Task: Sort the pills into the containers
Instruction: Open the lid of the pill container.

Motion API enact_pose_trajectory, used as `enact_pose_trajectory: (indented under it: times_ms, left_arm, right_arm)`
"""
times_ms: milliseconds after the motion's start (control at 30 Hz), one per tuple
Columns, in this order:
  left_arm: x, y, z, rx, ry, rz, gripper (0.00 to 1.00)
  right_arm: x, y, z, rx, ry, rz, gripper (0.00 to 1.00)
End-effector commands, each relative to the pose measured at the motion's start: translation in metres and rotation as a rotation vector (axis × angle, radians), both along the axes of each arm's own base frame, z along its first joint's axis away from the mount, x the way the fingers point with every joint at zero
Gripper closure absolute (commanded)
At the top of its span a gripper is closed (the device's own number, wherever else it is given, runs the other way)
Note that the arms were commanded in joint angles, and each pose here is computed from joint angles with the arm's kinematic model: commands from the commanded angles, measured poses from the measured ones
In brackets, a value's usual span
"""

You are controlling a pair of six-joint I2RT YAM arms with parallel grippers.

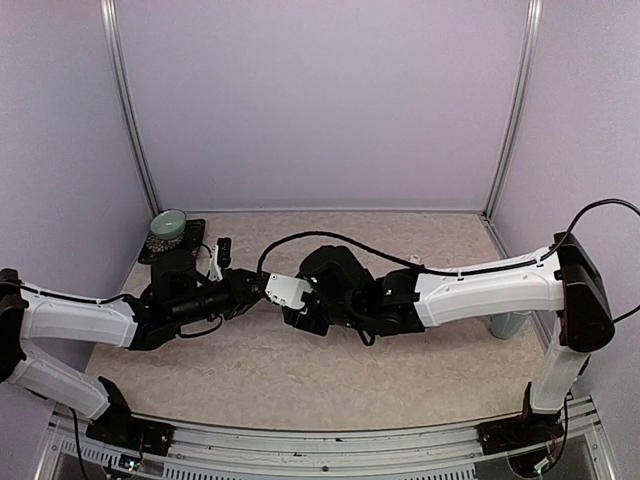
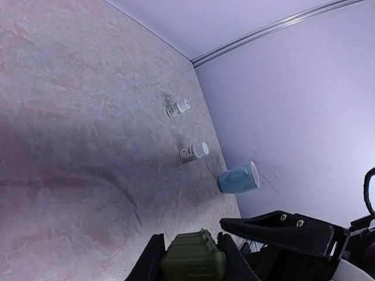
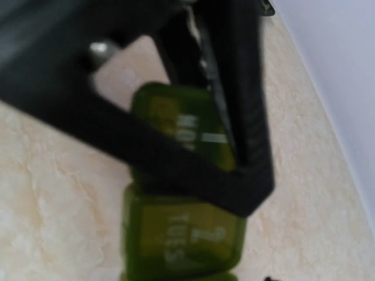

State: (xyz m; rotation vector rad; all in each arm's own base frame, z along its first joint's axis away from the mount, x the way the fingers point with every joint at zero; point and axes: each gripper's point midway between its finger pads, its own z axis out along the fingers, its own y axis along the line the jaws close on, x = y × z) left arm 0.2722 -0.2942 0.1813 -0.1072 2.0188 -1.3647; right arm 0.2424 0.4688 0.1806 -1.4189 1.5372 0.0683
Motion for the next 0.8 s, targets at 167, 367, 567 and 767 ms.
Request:
enact_pose_trajectory:
  times_ms: [167, 367, 567, 767]
  left_arm:
    - [-0.0055, 0.0008, 0.0025, -0.018, -0.011, -0.01, 0.85]
    - [-0.0051, 0.0017, 0.0063, -0.021, -0.019, -0.007, 0.86]
    - [-0.0065, 0.0018, 0.0069, -0.021, -0.02, -0.01, 0.85]
    - [-0.0079, 0.0007, 0.0068, -0.022, -0.021, -0.015, 0.86]
  right_arm:
    - [0.0046, 0.0052, 0.0081, -0.042, -0.121, -0.061, 0.55]
    - [0.0044, 0.0017, 0.0057, -0.068, -0.149, -0.076, 0.63]
    - [0.0056, 0.0001, 0.0121, -0.065, -0.175, -0.086, 0.68]
    - [0.0071, 0.0008, 0.0125, -0.067, -0.17, -0.098, 0.88]
